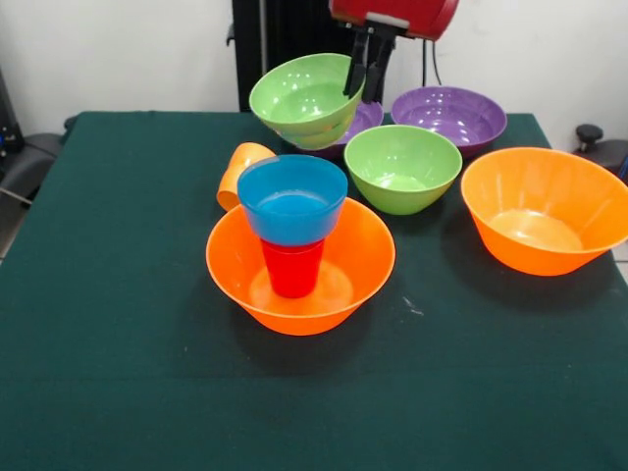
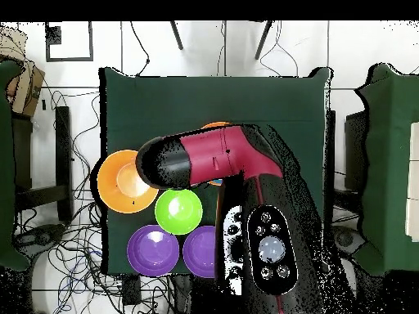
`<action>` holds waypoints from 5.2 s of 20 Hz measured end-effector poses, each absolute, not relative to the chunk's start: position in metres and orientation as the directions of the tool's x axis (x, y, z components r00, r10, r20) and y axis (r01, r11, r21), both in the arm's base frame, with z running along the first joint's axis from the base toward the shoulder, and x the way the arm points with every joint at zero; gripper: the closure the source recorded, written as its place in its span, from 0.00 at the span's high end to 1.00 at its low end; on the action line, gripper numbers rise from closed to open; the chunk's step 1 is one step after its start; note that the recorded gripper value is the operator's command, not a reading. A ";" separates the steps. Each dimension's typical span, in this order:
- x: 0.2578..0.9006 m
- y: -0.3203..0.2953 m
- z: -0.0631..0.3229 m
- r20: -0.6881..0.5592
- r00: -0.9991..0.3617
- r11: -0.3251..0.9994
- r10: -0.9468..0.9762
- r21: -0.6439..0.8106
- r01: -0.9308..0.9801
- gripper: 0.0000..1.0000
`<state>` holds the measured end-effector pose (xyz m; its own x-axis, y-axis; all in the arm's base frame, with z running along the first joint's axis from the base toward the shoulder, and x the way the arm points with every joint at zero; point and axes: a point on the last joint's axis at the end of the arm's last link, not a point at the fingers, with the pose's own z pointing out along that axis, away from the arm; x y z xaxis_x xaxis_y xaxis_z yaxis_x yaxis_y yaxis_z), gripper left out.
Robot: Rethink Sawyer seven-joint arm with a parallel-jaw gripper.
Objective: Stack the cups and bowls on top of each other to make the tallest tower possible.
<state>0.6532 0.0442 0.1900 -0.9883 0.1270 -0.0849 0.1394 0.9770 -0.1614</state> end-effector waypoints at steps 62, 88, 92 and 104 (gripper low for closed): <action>0.699 0.034 0.212 -0.186 -0.972 0.965 0.143 -0.194 0.179 0.00; 0.719 0.034 0.185 -0.180 -0.973 0.965 0.148 -0.189 0.181 0.00; 0.719 0.032 0.185 -0.179 -0.972 0.964 0.149 -0.193 0.184 0.00; 0.715 0.025 0.185 -0.178 -0.972 0.958 0.155 -0.213 0.192 0.00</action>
